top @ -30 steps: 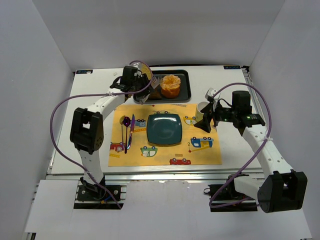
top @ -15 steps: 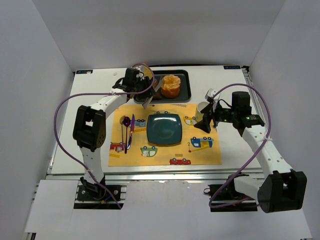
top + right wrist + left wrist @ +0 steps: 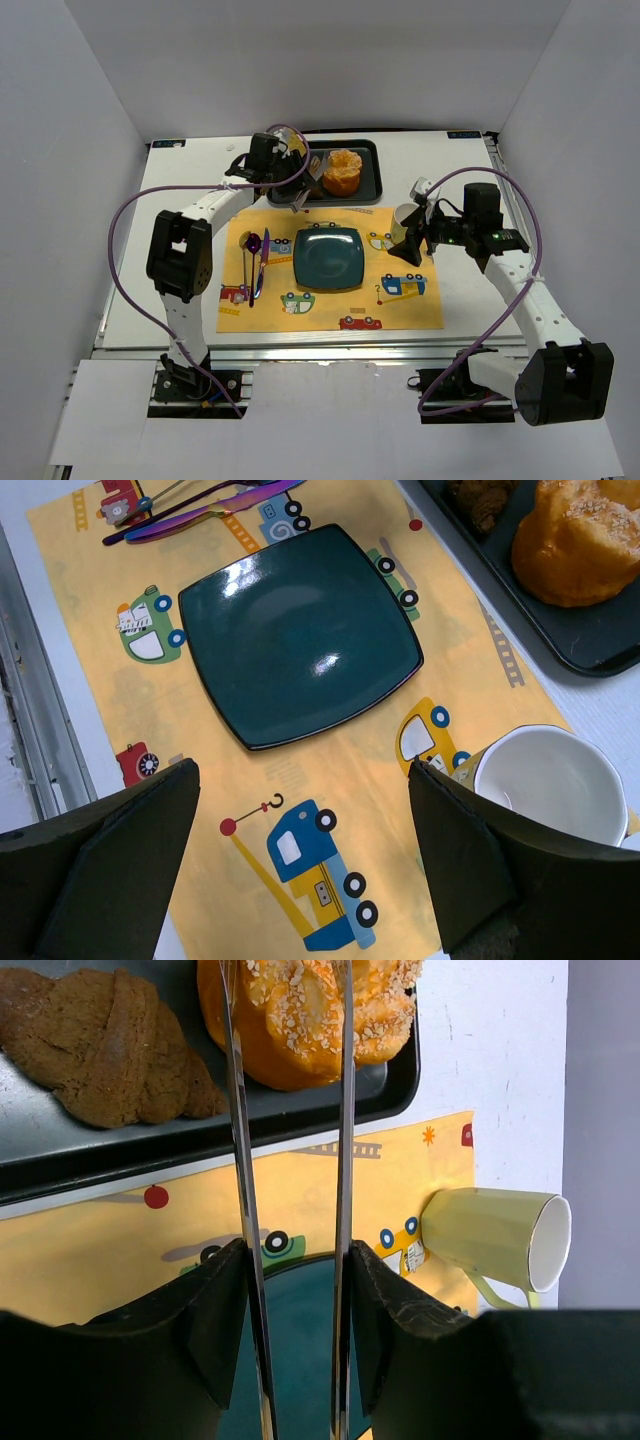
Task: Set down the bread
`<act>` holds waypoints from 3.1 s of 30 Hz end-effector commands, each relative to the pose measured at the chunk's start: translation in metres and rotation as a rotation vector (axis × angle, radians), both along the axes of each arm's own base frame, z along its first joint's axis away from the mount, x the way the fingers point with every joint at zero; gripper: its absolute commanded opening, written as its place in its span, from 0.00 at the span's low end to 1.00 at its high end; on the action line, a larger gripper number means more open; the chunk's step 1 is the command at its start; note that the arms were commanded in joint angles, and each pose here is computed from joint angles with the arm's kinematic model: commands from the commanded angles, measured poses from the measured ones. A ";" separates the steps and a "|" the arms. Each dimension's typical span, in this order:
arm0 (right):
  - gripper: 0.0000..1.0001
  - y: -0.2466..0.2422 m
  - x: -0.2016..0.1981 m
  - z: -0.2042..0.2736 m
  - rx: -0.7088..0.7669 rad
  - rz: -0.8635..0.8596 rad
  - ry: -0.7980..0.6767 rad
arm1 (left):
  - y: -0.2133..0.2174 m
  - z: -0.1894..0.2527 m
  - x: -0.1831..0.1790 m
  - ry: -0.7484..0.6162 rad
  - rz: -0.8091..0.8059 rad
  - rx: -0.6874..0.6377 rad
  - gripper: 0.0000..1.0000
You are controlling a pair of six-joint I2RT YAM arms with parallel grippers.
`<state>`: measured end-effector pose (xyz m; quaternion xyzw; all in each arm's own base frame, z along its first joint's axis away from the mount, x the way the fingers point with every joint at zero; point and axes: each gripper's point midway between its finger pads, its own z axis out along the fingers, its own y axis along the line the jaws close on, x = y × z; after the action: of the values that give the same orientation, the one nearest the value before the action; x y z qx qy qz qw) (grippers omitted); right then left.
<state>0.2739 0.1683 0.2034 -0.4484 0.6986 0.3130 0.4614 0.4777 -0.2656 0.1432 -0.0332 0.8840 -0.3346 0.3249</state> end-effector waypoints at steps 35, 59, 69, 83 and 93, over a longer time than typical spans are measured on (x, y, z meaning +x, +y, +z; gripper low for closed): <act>0.00 -0.007 0.037 0.040 0.145 -0.256 0.014 | -0.018 0.123 0.001 -0.220 -0.057 -0.176 0.01; 0.00 -0.001 0.030 0.050 0.049 0.049 -0.198 | 0.018 0.156 -0.110 -0.326 -0.131 -0.191 0.00; 0.00 0.002 0.027 0.040 0.067 0.065 -0.120 | 0.040 0.137 -0.213 -0.258 -0.146 -0.332 0.00; 0.21 0.007 0.016 0.035 0.096 0.112 -0.049 | 0.044 0.072 -0.253 -0.098 -0.169 -0.362 0.00; 0.24 0.006 0.012 0.032 0.094 0.111 -0.041 | 0.047 0.029 -0.257 -0.013 -0.170 -0.308 0.03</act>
<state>0.2875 0.1736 0.2180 -0.4594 0.6660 0.3629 0.4623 0.2233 -0.2162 0.1700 -0.0288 0.8264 -0.4850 0.2845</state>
